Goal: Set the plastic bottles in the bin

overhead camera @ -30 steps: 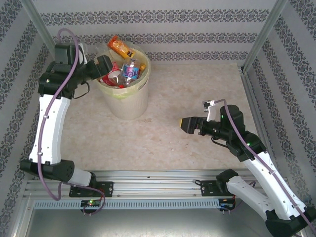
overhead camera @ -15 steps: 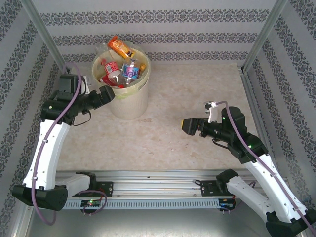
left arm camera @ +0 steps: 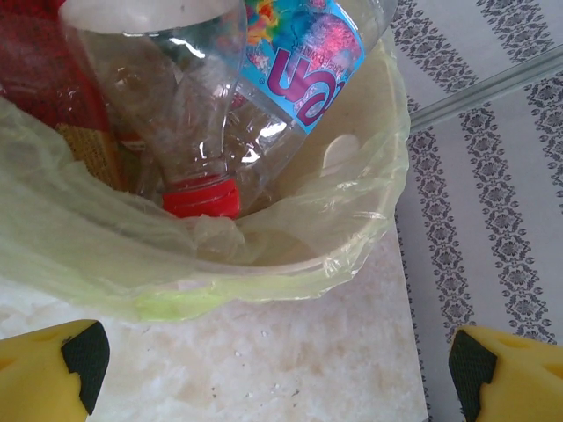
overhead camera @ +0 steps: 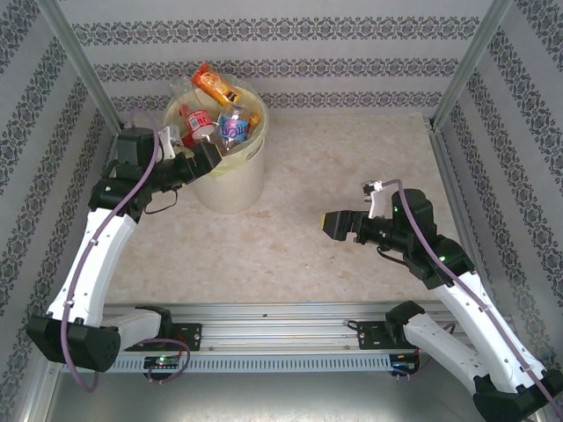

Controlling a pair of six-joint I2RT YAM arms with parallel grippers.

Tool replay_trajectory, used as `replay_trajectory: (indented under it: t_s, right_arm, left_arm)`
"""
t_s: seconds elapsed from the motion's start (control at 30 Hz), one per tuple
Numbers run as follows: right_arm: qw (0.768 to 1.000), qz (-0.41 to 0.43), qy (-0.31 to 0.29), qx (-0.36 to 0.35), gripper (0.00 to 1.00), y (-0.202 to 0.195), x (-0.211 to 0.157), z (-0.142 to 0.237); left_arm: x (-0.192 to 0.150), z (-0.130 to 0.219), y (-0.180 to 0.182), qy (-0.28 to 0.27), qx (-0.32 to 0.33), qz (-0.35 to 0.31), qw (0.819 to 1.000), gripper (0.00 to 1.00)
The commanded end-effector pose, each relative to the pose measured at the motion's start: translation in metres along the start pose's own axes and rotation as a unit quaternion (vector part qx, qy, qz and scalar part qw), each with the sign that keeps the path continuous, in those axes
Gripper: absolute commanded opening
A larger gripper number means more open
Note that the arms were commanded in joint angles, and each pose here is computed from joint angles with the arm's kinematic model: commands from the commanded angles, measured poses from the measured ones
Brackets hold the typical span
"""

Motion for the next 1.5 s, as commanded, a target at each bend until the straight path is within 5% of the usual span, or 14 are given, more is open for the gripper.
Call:
replay_trajectory:
  t_s: [0.0, 0.97, 1.47]
  right_arm:
    - [1.0, 0.005, -0.003, 0.005, 0.98, 0.003, 0.003, 0.002]
    - [1.0, 0.0, -0.003, -0.009, 0.98, -0.007, -0.002, 0.001]
    - [0.999, -0.011, -0.018, -0.032, 0.98, -0.019, 0.004, -0.006]
  left_arm:
    - [0.012, -0.008, -0.008, -0.022, -0.019, -0.025, 0.999, 1.0]
    - [0.066, -0.051, -0.017, -0.067, -0.049, -0.079, 0.993, 1.0]
    - [0.001, -0.008, -0.018, -0.011, -0.063, -0.109, 0.992, 1.0]
Point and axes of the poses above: each hand's point on the last joint's axis, 136 mm out from that joint toward the fingers, its own z axis back along the fingers, its own y axis along the line the jaws close on, x = y × z, the point moved 1 cm from there along z, back along the fingers, and after that the axes turned 8 degrees about -z, right-handed, at the moved point
